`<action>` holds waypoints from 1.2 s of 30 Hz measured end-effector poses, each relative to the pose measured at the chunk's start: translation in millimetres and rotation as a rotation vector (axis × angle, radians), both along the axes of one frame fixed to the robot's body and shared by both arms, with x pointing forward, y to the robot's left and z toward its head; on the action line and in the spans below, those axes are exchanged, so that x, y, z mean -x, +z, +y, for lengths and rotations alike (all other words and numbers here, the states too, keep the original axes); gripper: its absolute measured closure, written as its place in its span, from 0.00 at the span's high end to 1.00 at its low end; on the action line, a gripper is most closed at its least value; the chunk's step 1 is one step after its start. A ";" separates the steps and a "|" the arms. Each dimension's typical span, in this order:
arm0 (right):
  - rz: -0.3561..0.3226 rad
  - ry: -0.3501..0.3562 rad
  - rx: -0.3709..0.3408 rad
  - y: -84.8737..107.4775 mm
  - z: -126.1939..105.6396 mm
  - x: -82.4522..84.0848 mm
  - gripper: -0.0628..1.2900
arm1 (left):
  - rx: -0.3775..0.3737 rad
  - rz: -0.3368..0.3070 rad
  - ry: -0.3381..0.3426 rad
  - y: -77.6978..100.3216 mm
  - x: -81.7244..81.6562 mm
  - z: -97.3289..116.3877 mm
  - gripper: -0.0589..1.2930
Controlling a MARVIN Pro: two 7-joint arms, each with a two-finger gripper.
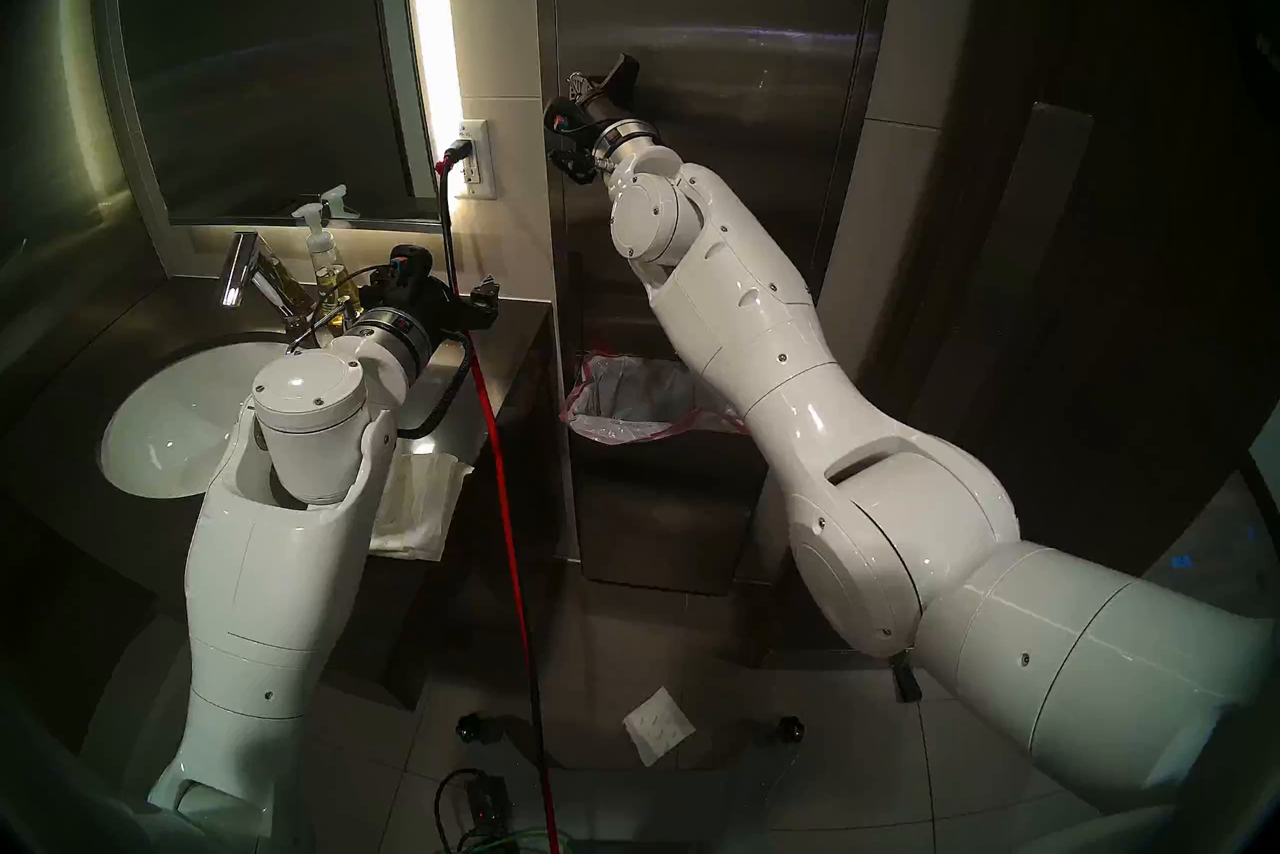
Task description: Twist key and open towel dispenser
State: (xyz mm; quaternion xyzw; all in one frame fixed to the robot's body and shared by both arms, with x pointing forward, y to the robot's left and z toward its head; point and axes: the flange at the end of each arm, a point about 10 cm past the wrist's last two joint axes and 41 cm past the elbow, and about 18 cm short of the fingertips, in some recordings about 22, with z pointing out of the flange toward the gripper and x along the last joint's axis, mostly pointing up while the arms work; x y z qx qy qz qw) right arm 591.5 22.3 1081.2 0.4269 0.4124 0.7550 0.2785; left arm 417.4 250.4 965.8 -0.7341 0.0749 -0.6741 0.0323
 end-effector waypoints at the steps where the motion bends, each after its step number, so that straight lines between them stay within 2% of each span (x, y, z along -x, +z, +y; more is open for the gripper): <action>1: 0.016 0.005 -0.038 -1.5 -1.1 0.5 0.02 | 0.000 0.000 0.000 0.0 0.0 0.0 0.98; 8: 0.087 0.015 -0.263 -8.7 -14.6 1.1 0.02 | 0.000 0.000 0.000 0.0 0.0 0.0 0.98; 11: 0.095 0.023 -0.316 -9.5 -17.2 2.0 0.02 | 0.000 0.000 0.000 0.0 0.0 0.0 0.98; 15: 0.094 0.040 -0.313 -9.3 -12.4 4.6 0.02 | 0.000 0.000 0.000 0.0 0.0 0.1 0.98; 21: 0.097 0.081 -0.224 -6.7 2.7 8.5 0.03 | 0.000 0.000 0.000 0.0 0.0 0.1 0.98; 22: 0.097 0.085 -0.192 -5.0 4.9 8.3 0.66 | 0.000 0.000 0.000 0.0 0.0 0.1 0.98; 25: 0.096 0.083 -0.154 -2.6 6.1 6.9 0.97 | 0.000 0.000 0.000 0.0 0.0 0.1 0.98; 36: 0.082 0.041 0.002 7.9 -0.4 -6.1 0.96 | 0.000 -0.001 0.000 0.0 0.0 0.1 0.98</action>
